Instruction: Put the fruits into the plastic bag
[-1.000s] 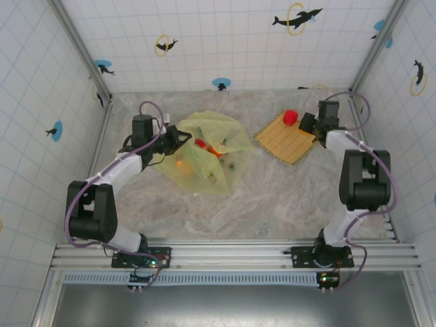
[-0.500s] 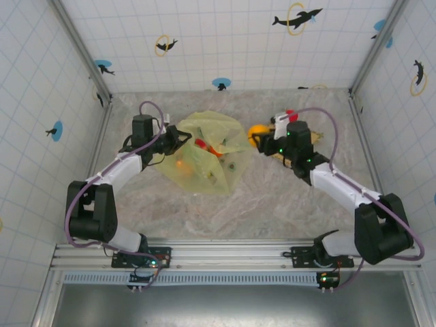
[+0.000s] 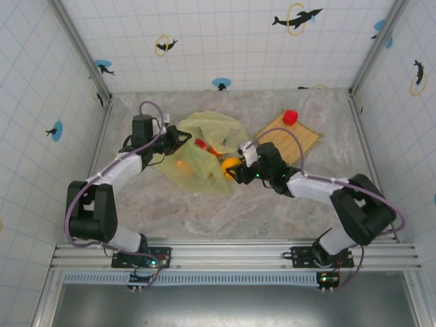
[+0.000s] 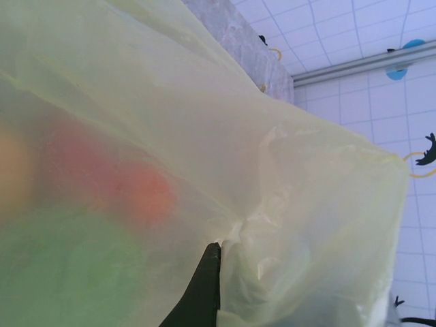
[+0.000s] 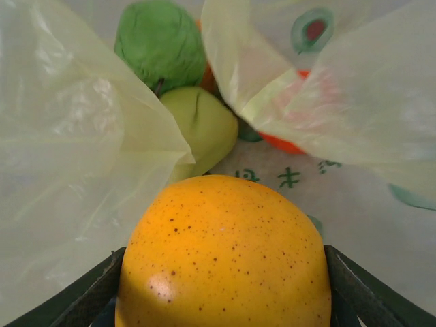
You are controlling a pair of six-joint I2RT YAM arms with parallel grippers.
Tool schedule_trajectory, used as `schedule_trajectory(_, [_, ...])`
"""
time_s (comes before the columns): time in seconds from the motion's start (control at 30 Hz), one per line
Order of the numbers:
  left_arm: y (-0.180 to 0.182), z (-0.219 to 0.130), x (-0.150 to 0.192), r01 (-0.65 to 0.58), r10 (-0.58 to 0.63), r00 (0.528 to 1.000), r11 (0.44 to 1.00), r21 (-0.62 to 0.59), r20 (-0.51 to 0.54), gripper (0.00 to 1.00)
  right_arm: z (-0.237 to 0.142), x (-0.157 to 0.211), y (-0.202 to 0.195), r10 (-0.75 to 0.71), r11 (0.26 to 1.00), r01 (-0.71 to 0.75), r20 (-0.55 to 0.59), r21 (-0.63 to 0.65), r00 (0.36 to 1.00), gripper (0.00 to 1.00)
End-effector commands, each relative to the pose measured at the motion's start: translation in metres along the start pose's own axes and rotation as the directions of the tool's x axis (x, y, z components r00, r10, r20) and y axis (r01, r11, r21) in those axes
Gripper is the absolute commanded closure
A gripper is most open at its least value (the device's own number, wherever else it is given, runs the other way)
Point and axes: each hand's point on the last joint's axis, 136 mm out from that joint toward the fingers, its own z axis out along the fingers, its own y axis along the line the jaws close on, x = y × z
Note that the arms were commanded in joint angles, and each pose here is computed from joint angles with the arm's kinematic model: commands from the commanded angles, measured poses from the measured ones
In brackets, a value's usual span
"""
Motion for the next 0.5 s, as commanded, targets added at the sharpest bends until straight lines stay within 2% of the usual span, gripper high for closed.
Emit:
schedule_trajectory(0.0, [-0.012,-0.005,-0.001,-0.019,0.019,1.000,0.999,0.044,0.006,1.00,0.018,-0.046,0.014,-0.027,0.999,0.032,0.124,-0.041,0.992,0.39])
schedule_trajectory(0.3, [-0.021,-0.008,-0.001,-0.035,0.035,0.999,0.997,0.076,0.008,1.00,0.037,-0.087,0.042,0.063,0.979,-0.015,0.234,-0.203,0.970,0.40])
schedule_trajectory(0.47, [-0.027,-0.010,0.000,-0.045,0.044,0.999,0.995,0.091,0.011,1.00,0.056,-0.105,0.040,0.113,0.974,-0.057,0.251,-0.220,0.961,0.41])
